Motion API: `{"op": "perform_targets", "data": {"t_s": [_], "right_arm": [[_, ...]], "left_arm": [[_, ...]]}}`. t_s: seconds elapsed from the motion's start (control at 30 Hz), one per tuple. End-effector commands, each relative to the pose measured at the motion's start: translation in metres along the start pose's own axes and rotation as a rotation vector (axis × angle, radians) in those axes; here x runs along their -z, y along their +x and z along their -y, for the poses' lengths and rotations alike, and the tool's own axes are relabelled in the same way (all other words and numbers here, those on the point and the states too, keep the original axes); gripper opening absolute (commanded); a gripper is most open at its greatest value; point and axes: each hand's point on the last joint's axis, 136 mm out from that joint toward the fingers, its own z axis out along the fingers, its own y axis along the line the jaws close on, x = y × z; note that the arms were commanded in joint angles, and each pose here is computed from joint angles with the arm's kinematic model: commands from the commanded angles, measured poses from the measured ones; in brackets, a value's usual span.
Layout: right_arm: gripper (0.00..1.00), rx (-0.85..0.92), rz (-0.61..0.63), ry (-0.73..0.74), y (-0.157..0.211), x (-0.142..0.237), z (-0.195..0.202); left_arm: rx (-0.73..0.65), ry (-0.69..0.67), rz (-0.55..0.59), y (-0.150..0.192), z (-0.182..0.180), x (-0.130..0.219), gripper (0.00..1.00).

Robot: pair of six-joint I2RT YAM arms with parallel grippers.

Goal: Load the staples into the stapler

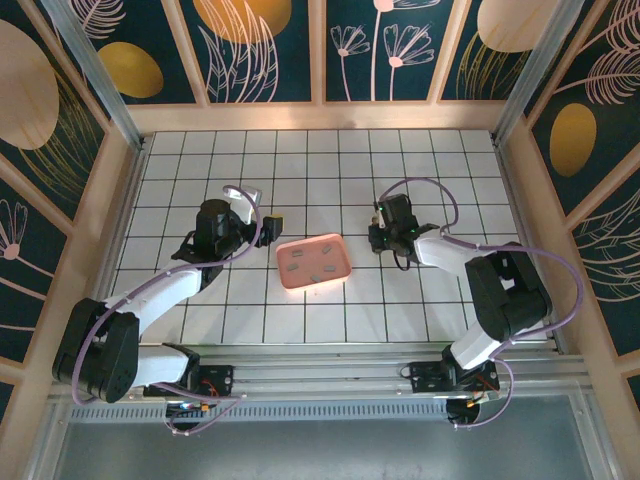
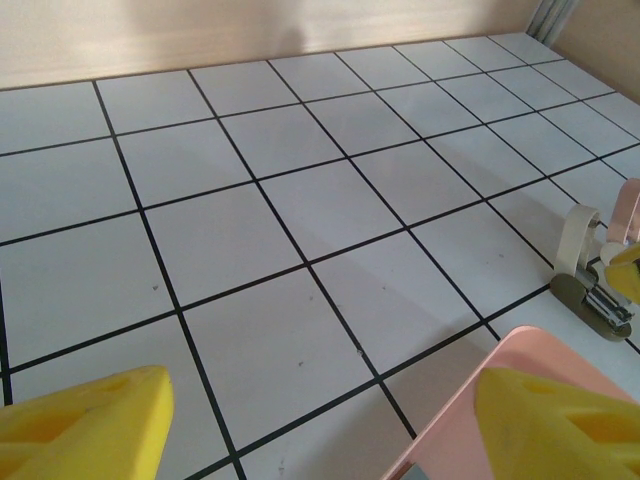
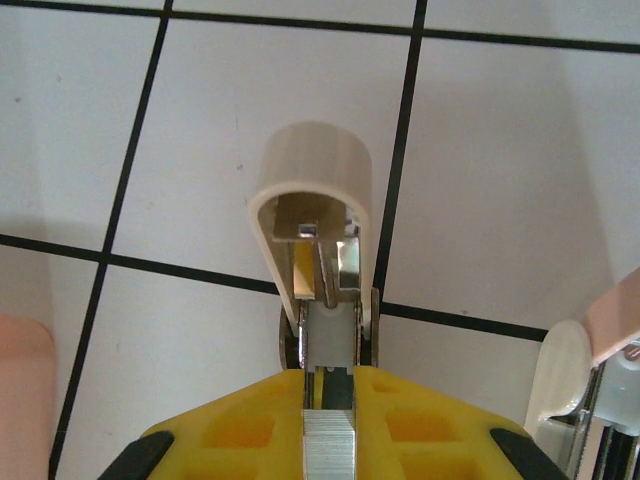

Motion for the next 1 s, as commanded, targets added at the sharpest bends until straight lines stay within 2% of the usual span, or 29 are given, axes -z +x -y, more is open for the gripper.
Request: {"op": "perform_targets", "data": {"t_s": [0.0,0.4,0.73,0.97], "right_arm": [[0.17,0.015,-0.009,0.005,0.007,-0.006,0.001],[0.17,0.012,0.002,-0.009,0.005,-0.004,-0.001],[0.17,0.014,0.078,-0.021,-0.020,0.016,-0.005],[0.17,0.018,0.045,-0.026,-0.011,0.009,-0.005]], "left_arm": [[-0.009,0.022,0.022,-0.007,0.005,-0.001,0.78],[-0.010,0.024,0.021,-0.007,0.005,-0.002,0.78],[-0.009,0.025,0.020,-0.007,0.005,-0.002,0.78],[-0.009,0.025,0.019,-0.007,0.005,-0.002,0.78]]}}
